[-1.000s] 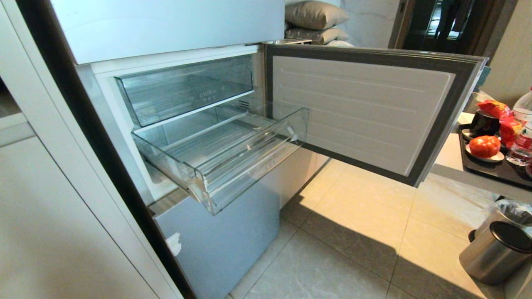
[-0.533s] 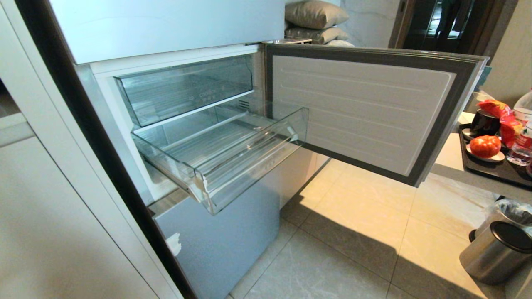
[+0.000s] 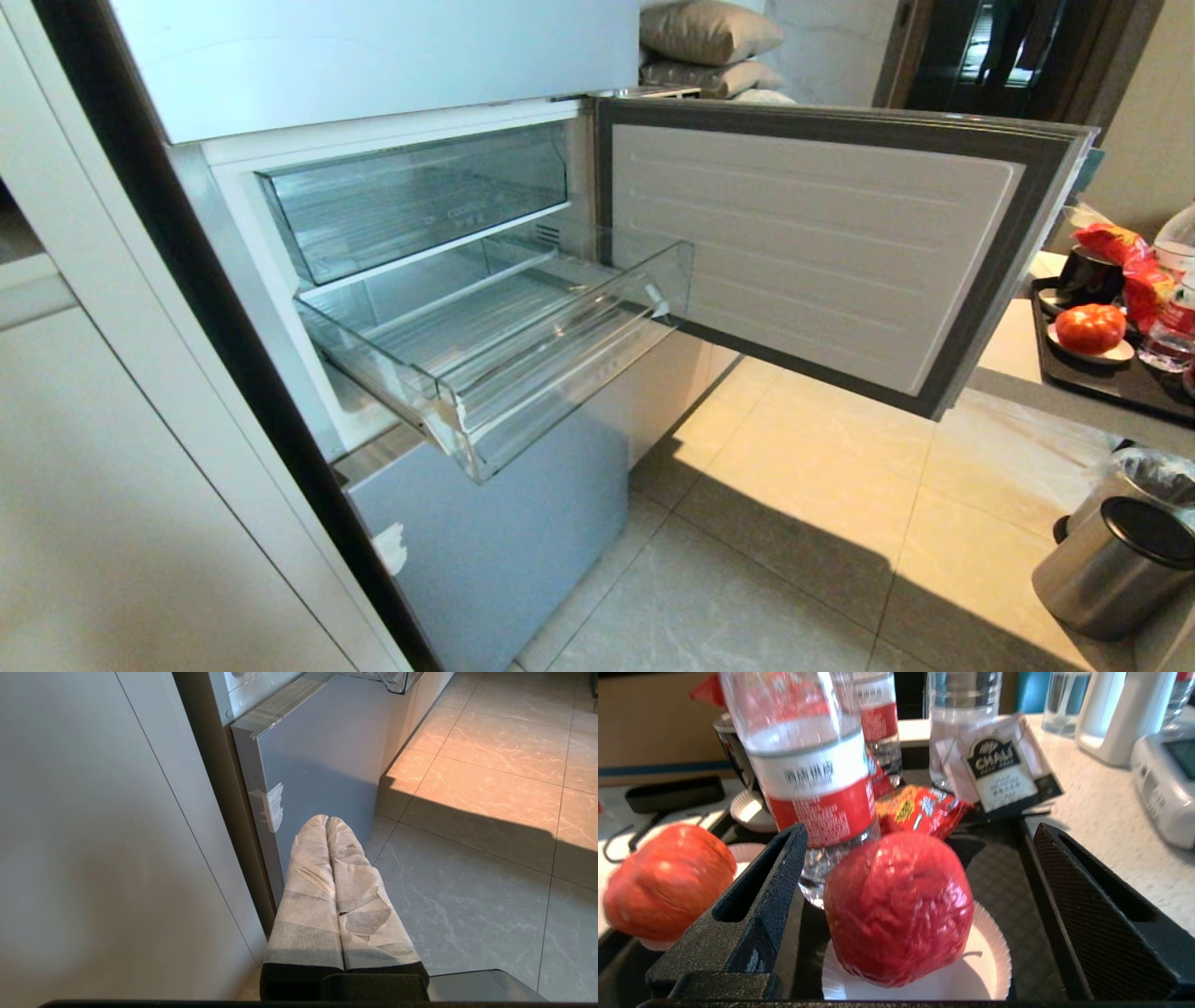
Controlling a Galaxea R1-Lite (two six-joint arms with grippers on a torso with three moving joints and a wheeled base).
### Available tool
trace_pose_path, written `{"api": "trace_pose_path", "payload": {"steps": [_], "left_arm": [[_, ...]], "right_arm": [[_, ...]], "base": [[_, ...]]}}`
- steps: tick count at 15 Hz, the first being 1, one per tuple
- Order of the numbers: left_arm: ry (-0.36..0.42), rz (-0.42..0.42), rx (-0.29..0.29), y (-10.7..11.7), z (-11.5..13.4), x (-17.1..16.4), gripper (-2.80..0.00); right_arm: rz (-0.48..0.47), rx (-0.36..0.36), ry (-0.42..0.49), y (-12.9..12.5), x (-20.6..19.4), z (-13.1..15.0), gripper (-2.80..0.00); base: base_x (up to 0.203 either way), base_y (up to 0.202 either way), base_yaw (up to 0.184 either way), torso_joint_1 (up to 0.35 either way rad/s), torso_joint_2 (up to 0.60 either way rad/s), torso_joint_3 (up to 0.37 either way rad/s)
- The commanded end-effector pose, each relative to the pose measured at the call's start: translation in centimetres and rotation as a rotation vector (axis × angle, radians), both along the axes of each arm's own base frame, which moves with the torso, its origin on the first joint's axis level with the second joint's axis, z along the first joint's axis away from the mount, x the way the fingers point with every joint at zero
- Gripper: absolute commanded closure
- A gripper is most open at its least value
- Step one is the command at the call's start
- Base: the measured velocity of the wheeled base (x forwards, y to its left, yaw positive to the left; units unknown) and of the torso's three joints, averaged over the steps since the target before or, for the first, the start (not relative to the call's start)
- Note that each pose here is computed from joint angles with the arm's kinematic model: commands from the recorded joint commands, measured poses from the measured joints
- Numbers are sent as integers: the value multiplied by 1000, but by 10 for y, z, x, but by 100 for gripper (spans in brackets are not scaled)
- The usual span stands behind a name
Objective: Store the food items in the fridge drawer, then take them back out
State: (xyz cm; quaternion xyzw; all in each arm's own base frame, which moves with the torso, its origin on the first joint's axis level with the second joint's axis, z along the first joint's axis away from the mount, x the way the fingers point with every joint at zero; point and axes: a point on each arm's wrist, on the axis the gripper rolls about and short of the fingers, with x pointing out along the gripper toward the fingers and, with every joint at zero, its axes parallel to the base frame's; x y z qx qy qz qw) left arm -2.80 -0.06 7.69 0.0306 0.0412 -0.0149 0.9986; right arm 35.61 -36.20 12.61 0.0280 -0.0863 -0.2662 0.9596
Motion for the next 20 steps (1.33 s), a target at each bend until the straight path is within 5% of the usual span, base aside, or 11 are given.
{"api": "trace_pose_path", "payload": {"steps": [1,13,14,20], "left_arm": [[0,0,0,0,0,0,0],[-1,0,0,0,0,0,0],[-1,1,0,0,0,0,0],[1,0,0,0,0,0,0]], "right_arm": [[10,4,5,-2,4,-9,-280],[35,48,52,-6,15,-32,-280],[34,52,56,-6,15,-32,0],[34,54,56,-4,13,-29,0]], "base": [[0,0,0,0,0,0],[0,0,0,0,0,0],[0,0,0,0,0,0],[0,0,0,0,0,0]]}}
